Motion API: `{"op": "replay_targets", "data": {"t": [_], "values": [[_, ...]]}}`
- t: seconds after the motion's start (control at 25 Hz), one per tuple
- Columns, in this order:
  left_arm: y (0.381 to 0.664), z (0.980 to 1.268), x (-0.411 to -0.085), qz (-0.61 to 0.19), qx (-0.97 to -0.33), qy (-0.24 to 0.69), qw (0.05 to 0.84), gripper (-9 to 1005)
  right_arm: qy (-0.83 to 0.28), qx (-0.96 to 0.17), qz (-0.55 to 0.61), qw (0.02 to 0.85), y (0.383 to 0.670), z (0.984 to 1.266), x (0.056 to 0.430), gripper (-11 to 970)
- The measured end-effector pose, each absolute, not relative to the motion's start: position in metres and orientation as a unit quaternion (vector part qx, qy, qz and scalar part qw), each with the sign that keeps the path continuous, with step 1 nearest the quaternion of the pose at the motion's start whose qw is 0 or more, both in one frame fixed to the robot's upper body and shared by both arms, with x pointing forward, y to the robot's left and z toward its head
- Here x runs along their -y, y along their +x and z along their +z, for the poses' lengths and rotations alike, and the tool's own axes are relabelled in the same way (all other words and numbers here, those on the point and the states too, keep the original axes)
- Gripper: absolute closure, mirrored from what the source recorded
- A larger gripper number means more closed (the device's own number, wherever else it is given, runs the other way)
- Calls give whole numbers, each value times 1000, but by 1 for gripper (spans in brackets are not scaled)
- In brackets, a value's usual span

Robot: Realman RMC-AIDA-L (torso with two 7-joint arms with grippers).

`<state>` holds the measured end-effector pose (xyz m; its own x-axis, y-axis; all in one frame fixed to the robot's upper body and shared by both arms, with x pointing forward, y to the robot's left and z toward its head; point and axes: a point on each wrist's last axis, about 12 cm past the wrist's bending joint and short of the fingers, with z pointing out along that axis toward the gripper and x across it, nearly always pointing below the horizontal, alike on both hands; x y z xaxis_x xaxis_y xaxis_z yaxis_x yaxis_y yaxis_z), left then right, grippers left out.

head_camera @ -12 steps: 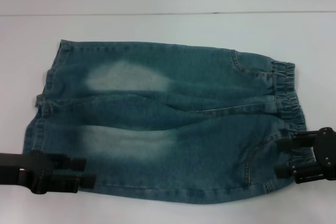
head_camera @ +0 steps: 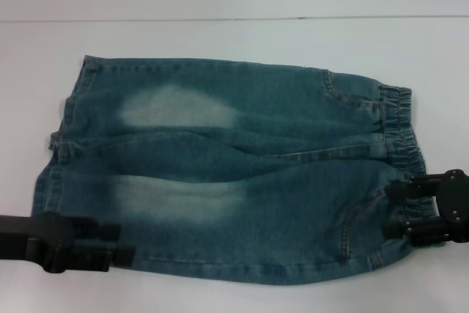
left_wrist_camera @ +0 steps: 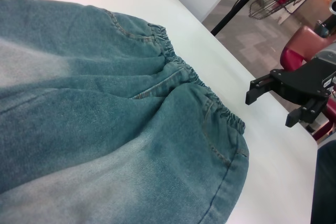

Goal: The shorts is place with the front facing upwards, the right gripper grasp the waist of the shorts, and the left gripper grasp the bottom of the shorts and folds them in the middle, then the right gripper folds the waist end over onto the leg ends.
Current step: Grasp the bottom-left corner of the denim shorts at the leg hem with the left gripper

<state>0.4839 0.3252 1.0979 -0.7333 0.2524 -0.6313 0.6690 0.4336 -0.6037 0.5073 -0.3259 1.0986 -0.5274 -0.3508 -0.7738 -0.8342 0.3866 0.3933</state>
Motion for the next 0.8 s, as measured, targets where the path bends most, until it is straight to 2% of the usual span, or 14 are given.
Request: {"op": "replay_targets", "data": {"t": [0.2,0.4,0.8], "values": [[487,1112,-336,-455,-831,253,197,272,-383,-777,399,303,508,1100,327,134],[497,1130,-362,-415,-878,162,176,271,-386,-776,393,307,510,1101,327,133],[517,1119,-377,-326,-936,35,126,272,-395,-772,383,318,514,1102,327,133]]}}
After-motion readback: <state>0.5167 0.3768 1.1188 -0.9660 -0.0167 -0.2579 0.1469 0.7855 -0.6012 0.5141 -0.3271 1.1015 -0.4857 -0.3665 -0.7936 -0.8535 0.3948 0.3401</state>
